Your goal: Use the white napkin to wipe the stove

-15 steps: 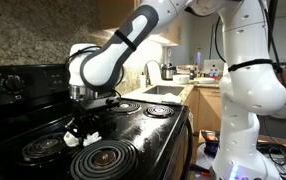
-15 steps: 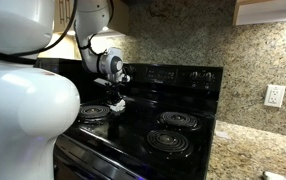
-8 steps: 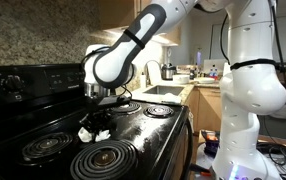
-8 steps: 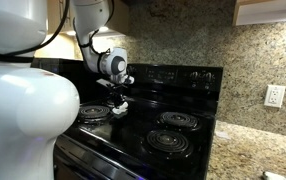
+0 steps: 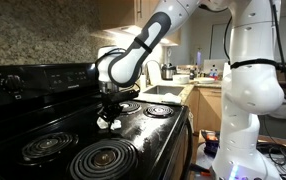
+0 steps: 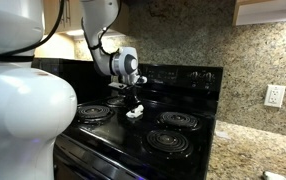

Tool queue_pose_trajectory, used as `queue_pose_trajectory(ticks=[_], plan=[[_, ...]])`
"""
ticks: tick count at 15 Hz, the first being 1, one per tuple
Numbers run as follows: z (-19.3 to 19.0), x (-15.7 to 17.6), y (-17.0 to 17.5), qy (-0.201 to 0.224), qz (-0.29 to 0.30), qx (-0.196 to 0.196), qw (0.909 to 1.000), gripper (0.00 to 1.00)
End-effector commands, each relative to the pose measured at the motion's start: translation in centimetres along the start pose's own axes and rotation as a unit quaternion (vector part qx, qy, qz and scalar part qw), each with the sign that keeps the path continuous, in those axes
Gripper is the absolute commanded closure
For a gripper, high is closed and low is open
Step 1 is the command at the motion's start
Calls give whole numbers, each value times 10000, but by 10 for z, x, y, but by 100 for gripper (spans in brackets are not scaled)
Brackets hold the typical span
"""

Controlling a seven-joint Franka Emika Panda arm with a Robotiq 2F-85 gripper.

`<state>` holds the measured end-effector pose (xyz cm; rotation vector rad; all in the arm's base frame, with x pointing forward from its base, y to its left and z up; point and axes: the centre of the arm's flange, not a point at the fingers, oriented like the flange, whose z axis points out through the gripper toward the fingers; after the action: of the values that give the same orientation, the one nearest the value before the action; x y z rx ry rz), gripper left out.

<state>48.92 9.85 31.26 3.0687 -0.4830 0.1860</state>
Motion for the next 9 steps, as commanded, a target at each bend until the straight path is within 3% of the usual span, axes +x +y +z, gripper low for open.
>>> queue_pose_trajectory(ticks=[1,9], plan=[[38,12,35,-205,163,-427,9987,92],[47,51,81,-219,407,-858,9952,92]])
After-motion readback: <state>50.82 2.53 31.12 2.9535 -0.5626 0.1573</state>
